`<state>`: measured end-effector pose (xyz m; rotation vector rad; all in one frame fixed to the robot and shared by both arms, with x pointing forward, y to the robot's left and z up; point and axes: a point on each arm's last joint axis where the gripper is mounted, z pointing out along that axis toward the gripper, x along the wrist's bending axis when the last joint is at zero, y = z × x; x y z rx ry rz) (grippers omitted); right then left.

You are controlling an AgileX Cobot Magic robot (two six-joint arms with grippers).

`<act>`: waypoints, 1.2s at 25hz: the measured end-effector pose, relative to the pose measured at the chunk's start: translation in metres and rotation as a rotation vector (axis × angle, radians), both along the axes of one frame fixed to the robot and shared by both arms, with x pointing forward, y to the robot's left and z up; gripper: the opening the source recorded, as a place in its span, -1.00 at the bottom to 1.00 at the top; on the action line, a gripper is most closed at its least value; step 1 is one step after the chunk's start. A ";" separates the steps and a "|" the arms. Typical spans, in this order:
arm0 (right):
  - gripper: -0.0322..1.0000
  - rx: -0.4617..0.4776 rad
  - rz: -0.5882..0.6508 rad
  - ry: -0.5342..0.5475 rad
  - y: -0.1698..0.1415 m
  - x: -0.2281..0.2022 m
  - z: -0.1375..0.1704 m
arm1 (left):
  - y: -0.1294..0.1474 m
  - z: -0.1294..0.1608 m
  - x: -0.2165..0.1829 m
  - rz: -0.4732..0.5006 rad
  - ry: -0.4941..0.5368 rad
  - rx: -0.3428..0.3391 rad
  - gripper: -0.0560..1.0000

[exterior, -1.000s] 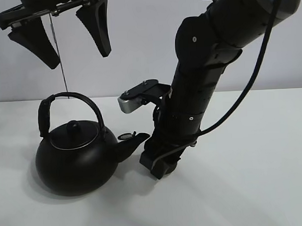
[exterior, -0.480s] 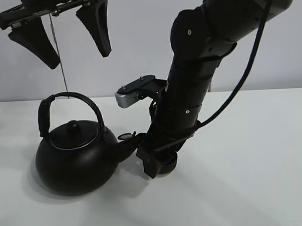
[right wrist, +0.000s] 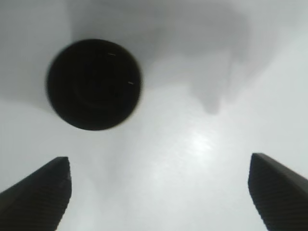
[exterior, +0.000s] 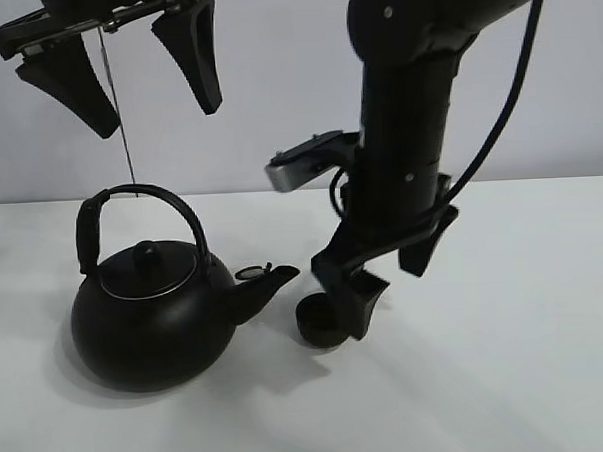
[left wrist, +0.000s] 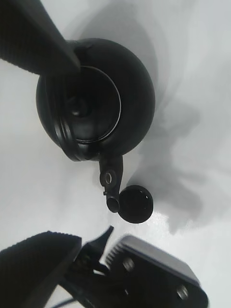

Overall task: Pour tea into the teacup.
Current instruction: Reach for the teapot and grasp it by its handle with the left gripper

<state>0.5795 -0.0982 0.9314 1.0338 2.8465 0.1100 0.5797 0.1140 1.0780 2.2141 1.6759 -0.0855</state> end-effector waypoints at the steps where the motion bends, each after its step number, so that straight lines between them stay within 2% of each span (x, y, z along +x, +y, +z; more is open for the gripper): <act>1: 0.40 -0.007 -0.035 -0.010 -0.009 0.003 0.007 | 0.000 0.000 0.000 0.000 0.000 0.000 0.30; 5: 0.41 0.040 -0.248 -0.073 -0.055 0.014 0.049 | 0.000 0.000 0.000 0.000 0.000 0.000 0.30; 9: 0.41 0.228 -0.584 -0.123 -0.101 0.017 0.098 | 0.000 0.000 0.000 0.000 0.000 0.000 0.30; 12: 0.41 0.363 -0.730 -0.155 -0.122 0.012 0.130 | 0.000 0.000 0.000 0.000 0.000 0.000 0.30; 14: 0.41 0.412 -0.757 -0.168 -0.125 0.007 0.144 | 0.000 0.000 0.000 0.000 0.000 0.000 0.30; 17: 0.41 0.439 -0.774 -0.162 -0.124 0.003 0.151 | 0.000 0.000 0.001 0.002 -0.013 -0.005 0.30; 27: 0.41 0.442 -0.789 -0.156 -0.124 0.002 0.152 | -0.002 0.002 0.005 -0.033 -0.072 -0.015 0.30; 30: 0.41 0.442 -0.789 -0.156 -0.124 0.002 0.152 | -0.003 0.003 0.009 -0.049 -0.122 -0.027 0.30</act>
